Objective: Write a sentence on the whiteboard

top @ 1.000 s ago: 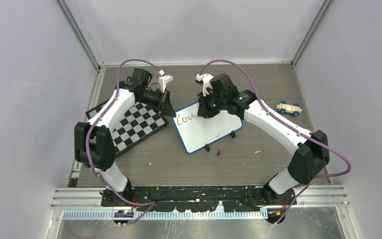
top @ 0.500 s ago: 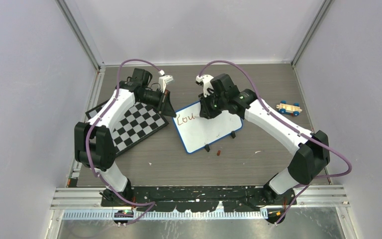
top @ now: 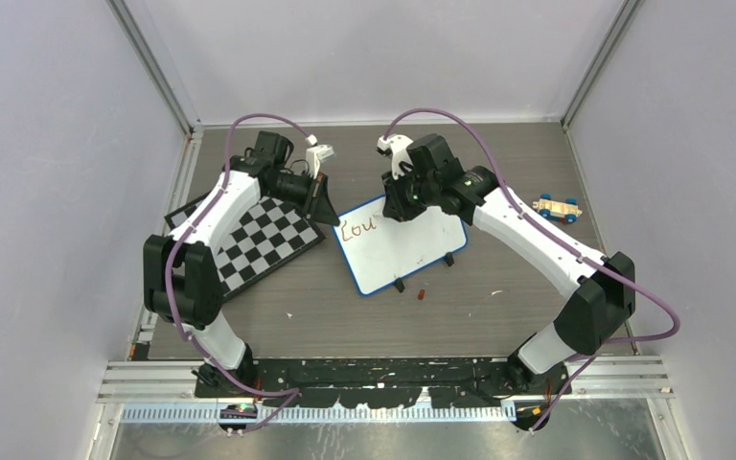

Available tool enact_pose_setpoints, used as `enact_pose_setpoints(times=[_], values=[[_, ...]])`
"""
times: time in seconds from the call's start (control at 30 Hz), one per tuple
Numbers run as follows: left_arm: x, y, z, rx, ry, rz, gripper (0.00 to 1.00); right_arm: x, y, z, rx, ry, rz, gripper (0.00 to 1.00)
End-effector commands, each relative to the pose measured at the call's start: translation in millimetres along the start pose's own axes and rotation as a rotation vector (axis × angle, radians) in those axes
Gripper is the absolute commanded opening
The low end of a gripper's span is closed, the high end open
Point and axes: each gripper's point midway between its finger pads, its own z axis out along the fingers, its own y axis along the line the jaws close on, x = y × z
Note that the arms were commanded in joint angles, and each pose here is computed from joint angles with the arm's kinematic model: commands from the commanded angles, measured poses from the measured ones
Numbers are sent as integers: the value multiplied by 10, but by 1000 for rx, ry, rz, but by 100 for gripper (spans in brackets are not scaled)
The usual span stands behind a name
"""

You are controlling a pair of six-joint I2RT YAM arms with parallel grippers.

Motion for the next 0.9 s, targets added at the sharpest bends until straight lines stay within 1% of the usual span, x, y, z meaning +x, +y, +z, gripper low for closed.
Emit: enact_pose_setpoints(times=[0.0,0.27,0.57,0.7,0.87], values=[[-14,-96,-33,4,9,16,0,-197,-48,-4,23,-65,-23,0],[-15,-89,-31,2,9,17,0,-73,-150,9,65,-44,-32,0],[-15,-91,-25,4,11,16,0,118,-137,8,54,-6,-21,0],[-16,-93,-24,4,11,17,0,111,-97,-10,34,-9,-18,0],[-18,-90,-24,5,10,16,0,-11,-85,-22,32,-34,-21,0]])
